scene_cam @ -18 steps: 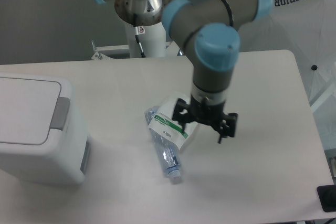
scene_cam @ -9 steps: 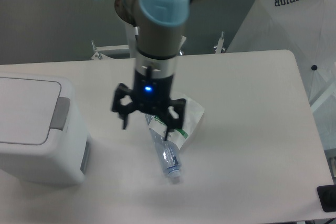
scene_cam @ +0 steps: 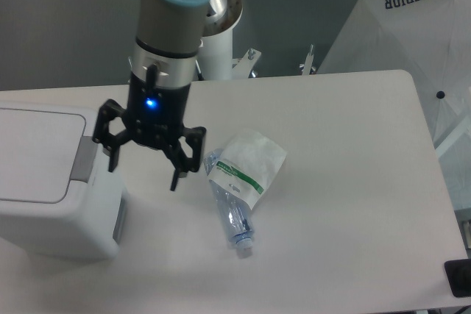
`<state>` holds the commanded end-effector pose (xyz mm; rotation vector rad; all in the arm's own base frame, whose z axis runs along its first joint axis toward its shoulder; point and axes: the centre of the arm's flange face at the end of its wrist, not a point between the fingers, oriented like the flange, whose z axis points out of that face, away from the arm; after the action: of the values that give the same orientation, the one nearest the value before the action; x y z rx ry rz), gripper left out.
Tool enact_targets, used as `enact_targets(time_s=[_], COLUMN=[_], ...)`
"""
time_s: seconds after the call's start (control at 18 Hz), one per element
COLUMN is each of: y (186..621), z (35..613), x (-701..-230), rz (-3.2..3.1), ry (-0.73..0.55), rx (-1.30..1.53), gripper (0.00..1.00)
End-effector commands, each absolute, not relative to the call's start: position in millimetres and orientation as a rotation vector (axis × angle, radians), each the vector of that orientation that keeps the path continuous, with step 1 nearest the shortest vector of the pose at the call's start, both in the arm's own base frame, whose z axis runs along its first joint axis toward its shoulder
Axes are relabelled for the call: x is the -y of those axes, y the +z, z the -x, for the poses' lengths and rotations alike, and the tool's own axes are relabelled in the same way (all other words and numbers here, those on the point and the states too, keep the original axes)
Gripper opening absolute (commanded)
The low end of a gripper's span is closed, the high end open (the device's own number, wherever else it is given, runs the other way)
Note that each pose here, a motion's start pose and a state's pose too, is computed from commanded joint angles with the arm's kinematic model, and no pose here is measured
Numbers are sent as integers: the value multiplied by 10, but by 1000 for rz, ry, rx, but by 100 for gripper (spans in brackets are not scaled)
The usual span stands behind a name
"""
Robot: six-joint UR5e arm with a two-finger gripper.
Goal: Open the trash can
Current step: 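Lower the gripper onto the lid edge of the white trash can, then push the trash can lid with the gripper fingers to flip it open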
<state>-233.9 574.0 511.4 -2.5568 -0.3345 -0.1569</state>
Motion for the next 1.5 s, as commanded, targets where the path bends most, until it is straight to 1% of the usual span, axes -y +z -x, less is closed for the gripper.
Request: enact_targets(time_s=[0.28, 0.94, 1.5], y=[4985, 4823, 4770], z=[2056, 2054, 2054], x=[-5835, -5821, -5817], rz=[2585, 2612, 2619], ry=[-194, -203, -205], rx=[294, 299, 298], gripper=[100, 100, 100])
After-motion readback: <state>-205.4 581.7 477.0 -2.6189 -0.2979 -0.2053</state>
